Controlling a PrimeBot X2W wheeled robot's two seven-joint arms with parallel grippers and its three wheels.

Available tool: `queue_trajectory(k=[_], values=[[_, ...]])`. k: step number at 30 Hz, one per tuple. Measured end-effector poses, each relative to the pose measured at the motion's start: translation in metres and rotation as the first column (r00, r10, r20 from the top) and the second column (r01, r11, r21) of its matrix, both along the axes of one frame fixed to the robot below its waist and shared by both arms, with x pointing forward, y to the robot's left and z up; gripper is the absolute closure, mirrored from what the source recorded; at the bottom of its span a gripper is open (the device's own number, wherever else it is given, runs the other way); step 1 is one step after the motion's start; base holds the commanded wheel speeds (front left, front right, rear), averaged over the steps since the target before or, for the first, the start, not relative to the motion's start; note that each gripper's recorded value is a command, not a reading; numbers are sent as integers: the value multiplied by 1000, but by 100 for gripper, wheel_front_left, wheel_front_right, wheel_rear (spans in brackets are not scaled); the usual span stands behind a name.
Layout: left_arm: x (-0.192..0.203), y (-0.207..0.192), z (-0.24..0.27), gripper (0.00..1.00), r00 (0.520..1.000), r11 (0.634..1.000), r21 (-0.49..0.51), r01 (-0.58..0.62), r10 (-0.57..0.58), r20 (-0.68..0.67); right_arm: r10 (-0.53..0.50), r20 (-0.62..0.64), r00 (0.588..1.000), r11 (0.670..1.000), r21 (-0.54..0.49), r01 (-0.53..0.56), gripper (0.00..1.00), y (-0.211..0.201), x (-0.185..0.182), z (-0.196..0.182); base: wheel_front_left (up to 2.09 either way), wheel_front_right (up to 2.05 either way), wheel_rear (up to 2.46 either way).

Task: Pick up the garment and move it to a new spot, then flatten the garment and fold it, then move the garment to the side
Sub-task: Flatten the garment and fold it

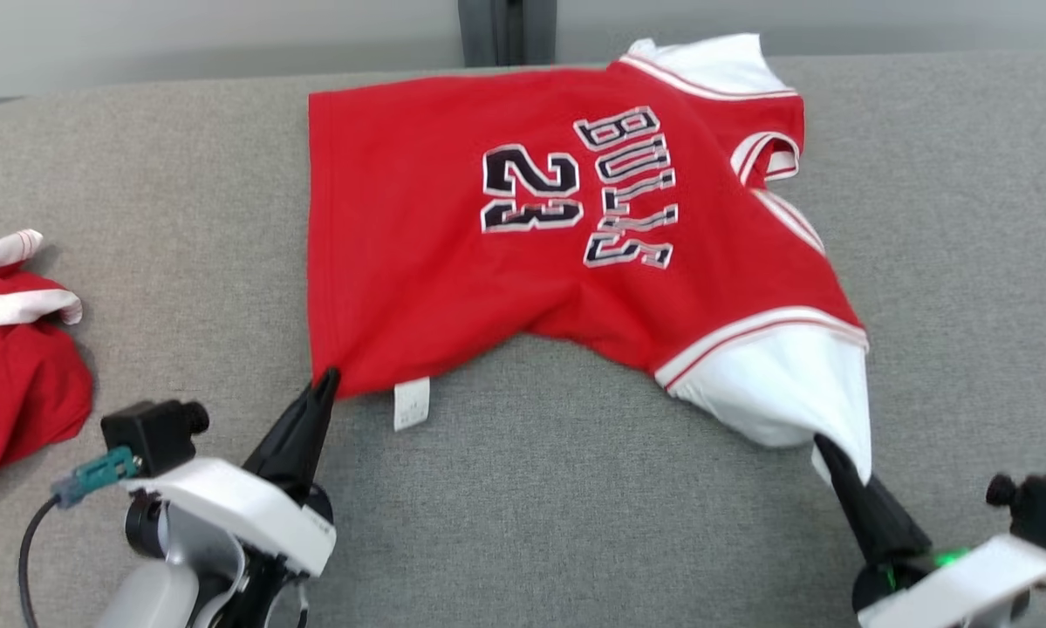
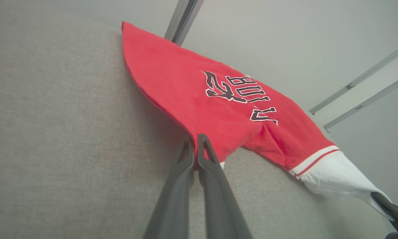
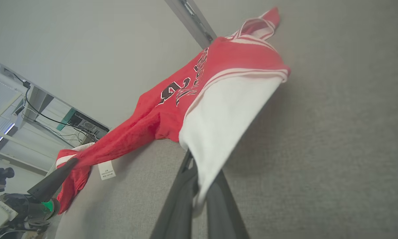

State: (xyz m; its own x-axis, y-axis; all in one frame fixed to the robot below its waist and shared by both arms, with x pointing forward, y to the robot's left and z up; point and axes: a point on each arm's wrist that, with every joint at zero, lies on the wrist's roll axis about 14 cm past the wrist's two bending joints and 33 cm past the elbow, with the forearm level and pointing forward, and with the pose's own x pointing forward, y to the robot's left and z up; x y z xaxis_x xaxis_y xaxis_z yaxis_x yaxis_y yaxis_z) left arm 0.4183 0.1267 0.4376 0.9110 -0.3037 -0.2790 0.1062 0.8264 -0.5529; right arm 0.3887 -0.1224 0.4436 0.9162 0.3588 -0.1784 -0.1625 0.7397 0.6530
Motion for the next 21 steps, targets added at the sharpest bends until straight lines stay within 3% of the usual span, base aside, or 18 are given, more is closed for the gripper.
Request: queue_trajectory(k=[7,13,21], values=[[-43,12,-3,100,996,999,-23,-26,24,-86,-7,-146,989,1000,27,11,100,-4,-60,-9,0,0,0],[-79,21,-11,100,985,998,-18,-53,49,-166,9,-296,955,1000,10,-6,100,-10,-114,-21,0,0,0],[-121,23,-22,100,958,1000,6,-30,30,-285,-32,-383,923,999,-21,26,100,-27,-145,-20,0,0,0]])
